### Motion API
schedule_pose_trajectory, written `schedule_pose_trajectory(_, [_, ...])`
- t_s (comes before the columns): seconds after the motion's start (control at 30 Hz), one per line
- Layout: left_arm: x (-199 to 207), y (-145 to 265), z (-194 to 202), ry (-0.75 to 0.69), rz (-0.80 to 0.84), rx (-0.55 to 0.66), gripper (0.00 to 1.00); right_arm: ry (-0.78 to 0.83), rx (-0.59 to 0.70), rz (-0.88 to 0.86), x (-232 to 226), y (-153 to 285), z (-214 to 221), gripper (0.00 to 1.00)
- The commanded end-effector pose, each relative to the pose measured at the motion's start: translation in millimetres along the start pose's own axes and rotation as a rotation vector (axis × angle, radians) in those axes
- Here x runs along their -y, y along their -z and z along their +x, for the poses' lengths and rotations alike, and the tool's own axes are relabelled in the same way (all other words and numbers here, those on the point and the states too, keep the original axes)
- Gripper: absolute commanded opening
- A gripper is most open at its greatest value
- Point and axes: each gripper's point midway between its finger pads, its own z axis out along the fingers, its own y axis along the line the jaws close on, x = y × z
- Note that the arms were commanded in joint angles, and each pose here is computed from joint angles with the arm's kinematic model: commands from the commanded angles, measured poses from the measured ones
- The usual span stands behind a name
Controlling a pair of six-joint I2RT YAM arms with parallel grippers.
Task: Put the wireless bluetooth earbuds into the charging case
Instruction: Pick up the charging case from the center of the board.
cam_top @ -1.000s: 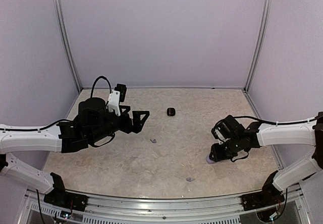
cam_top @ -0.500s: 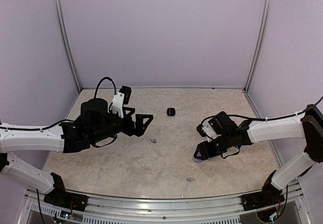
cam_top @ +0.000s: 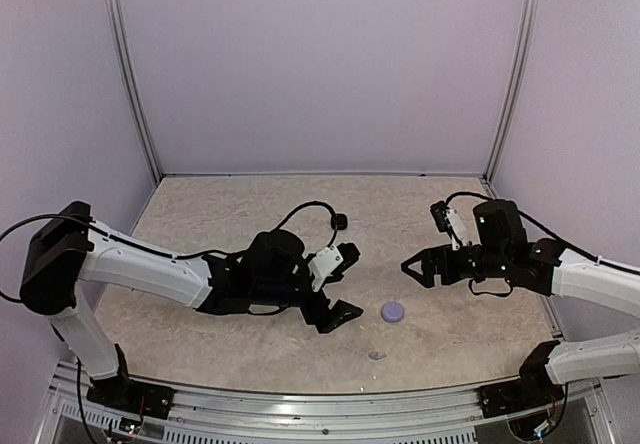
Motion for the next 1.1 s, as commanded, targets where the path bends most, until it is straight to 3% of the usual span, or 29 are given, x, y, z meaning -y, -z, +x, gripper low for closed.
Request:
schedule_pose_trajectory(0.0, [23,-27,-19,-0.138,0.144,0.042,0.92,0.037,0.144,0.037,10,22,-24,0.99])
schedule_pose_trajectory(0.57, [35,-120,23,-0.293,0.276,-0.113,0.80,0.118,0.333,-0.026,-3,61,-39,1.00])
schedule_pose_trajectory(1.07, [26,-154,55,-0.310,0.289,-0.188,0.67,0.122,0.341,-0.058,-8,67,-31,0.98])
